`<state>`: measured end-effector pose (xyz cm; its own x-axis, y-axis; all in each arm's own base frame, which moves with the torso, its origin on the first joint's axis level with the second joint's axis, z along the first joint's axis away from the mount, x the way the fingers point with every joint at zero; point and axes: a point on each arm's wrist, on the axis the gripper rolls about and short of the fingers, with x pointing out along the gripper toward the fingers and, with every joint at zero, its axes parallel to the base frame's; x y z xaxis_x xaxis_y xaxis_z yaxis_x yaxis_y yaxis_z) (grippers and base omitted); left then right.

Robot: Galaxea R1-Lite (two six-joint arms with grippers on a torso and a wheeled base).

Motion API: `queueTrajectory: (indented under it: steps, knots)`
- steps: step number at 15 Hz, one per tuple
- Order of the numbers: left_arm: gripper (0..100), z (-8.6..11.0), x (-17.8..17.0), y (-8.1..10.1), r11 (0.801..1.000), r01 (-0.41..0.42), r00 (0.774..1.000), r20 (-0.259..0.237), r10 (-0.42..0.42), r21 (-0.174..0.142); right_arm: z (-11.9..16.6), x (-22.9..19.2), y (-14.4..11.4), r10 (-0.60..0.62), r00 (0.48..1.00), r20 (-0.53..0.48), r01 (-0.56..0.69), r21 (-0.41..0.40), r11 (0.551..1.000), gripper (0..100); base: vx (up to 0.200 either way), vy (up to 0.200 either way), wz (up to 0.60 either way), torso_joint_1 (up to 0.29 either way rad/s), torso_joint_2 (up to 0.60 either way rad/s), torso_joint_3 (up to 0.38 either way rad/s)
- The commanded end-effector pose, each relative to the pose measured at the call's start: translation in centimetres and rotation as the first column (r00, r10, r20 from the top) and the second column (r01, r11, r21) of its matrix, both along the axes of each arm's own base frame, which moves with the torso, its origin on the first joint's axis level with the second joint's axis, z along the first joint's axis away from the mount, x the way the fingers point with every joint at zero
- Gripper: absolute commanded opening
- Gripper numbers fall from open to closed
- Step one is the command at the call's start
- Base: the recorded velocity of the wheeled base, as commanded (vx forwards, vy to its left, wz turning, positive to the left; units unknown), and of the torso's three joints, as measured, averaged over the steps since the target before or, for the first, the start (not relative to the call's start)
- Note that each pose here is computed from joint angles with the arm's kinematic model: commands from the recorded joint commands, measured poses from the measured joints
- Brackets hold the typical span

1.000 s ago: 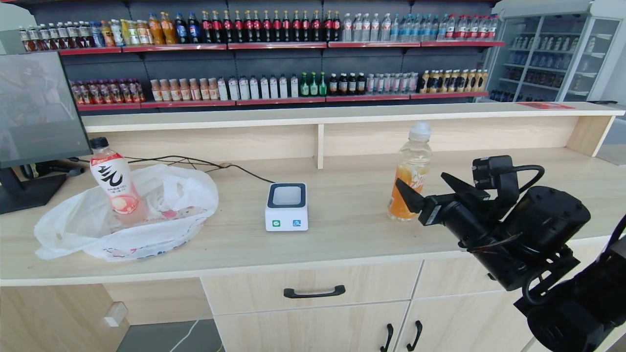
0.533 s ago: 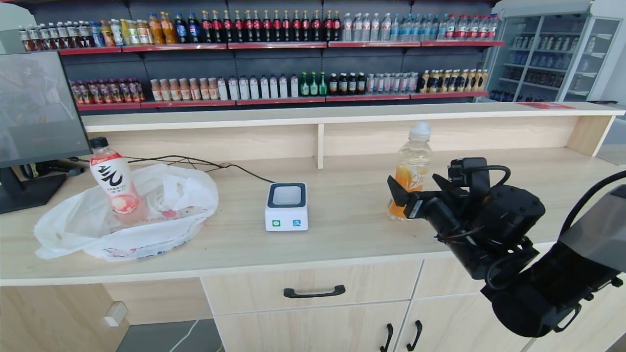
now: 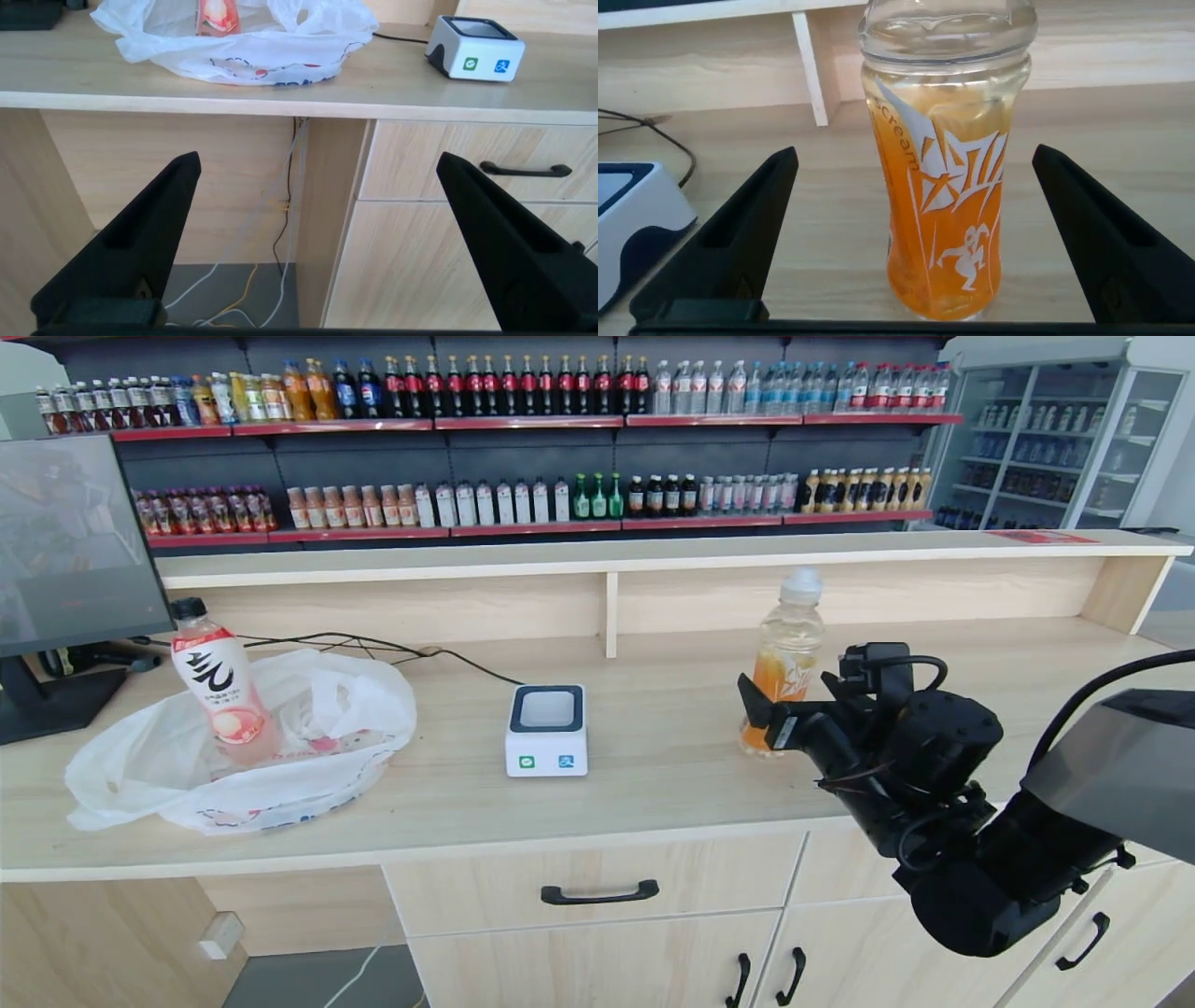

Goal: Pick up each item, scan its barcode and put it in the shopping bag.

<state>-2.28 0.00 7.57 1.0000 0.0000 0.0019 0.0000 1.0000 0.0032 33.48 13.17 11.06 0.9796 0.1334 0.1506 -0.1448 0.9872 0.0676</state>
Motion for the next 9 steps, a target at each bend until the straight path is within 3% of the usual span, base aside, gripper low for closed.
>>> queueTrajectory:
  steps: [1,9]
  knots:
    - [100,0.0,0.0,0.0,1.0,0.0,1.0,0.001,0.0,0.0,-1.0,0.8,-0.1,-0.009,1.0,-0.015,0.009,-0.006,1.0,100,0.0,0.0,0.0,0.0,0.0,0.0]
    - [100,0.0,0.0,0.0,1.0,0.0,1.0,0.0,0.0,-0.005,-1.7,4.3,-1.2,-0.07,0.997,0.028,0.07,0.007,0.998,100,0.0,0.0,0.0,0.0,0.0,0.0]
